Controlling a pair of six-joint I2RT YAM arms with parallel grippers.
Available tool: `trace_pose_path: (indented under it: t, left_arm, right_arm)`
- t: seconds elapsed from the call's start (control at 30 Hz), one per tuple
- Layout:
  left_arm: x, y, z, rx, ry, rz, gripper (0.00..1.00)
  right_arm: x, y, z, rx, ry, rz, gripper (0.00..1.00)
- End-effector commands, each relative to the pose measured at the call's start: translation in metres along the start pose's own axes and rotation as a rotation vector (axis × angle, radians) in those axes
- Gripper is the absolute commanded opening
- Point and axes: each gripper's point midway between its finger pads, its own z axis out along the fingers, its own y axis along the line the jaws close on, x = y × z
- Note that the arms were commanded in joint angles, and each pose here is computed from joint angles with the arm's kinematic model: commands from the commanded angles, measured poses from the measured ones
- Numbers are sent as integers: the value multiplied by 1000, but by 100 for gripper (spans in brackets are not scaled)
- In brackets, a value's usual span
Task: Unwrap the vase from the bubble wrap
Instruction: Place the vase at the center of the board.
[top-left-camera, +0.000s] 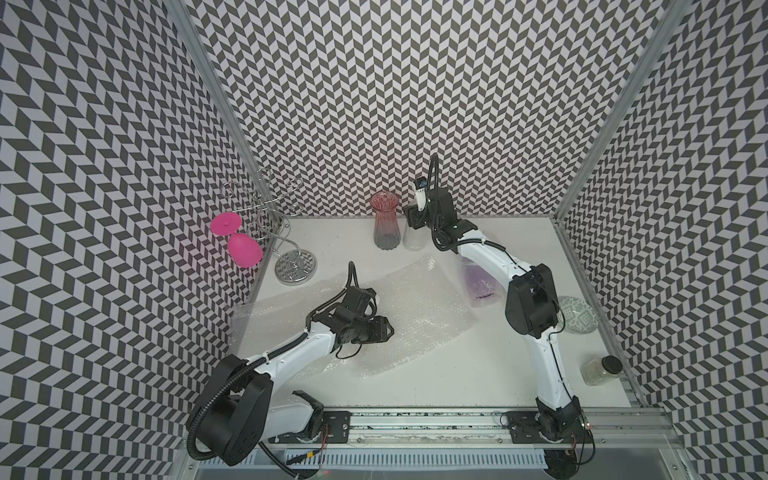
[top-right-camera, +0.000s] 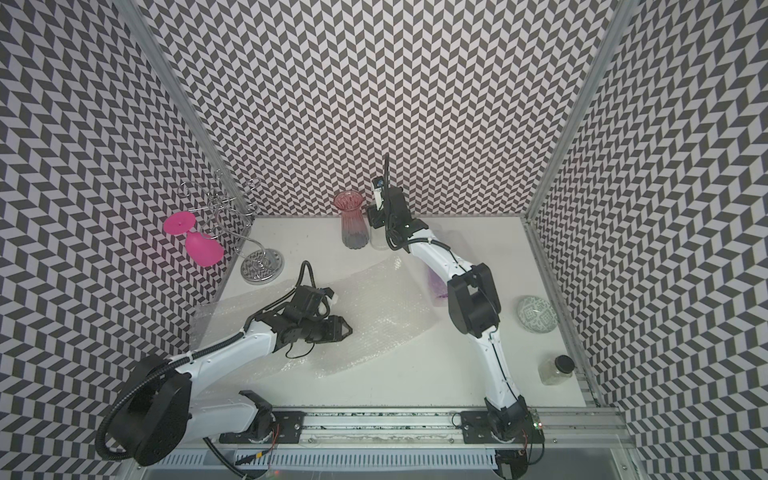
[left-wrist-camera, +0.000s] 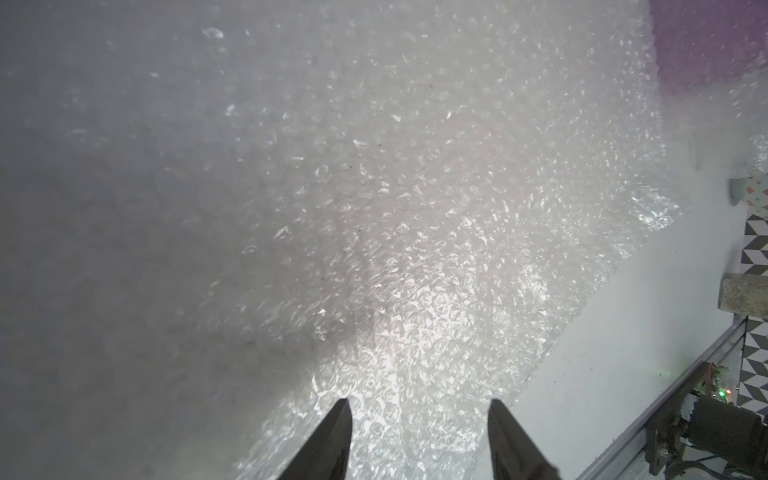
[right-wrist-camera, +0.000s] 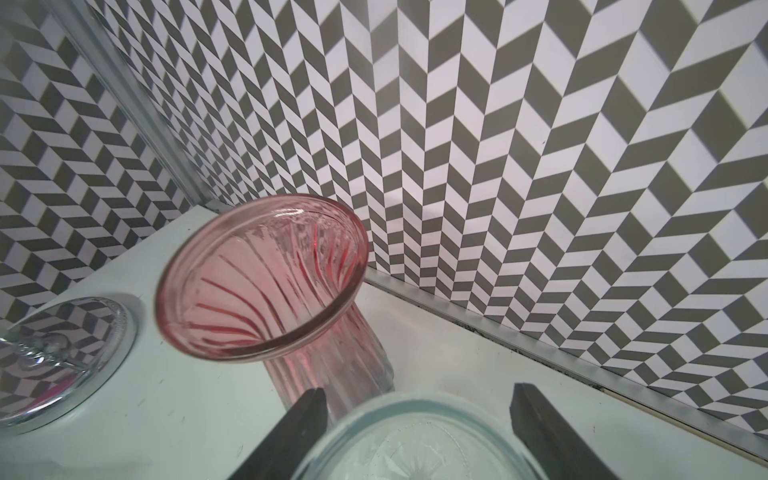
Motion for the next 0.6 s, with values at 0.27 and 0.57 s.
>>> trace_pose_path:
  t: [0.27,0.57]
  left_arm:
    - [-18,6,-18,-20,-69,-8,54]
    - [-18,10,-18,-34,-67,-25,55]
  right_arm:
    - [-36,-17,5,33,-148,39,0]
    - [-25,-20,15,52,-146,55,14]
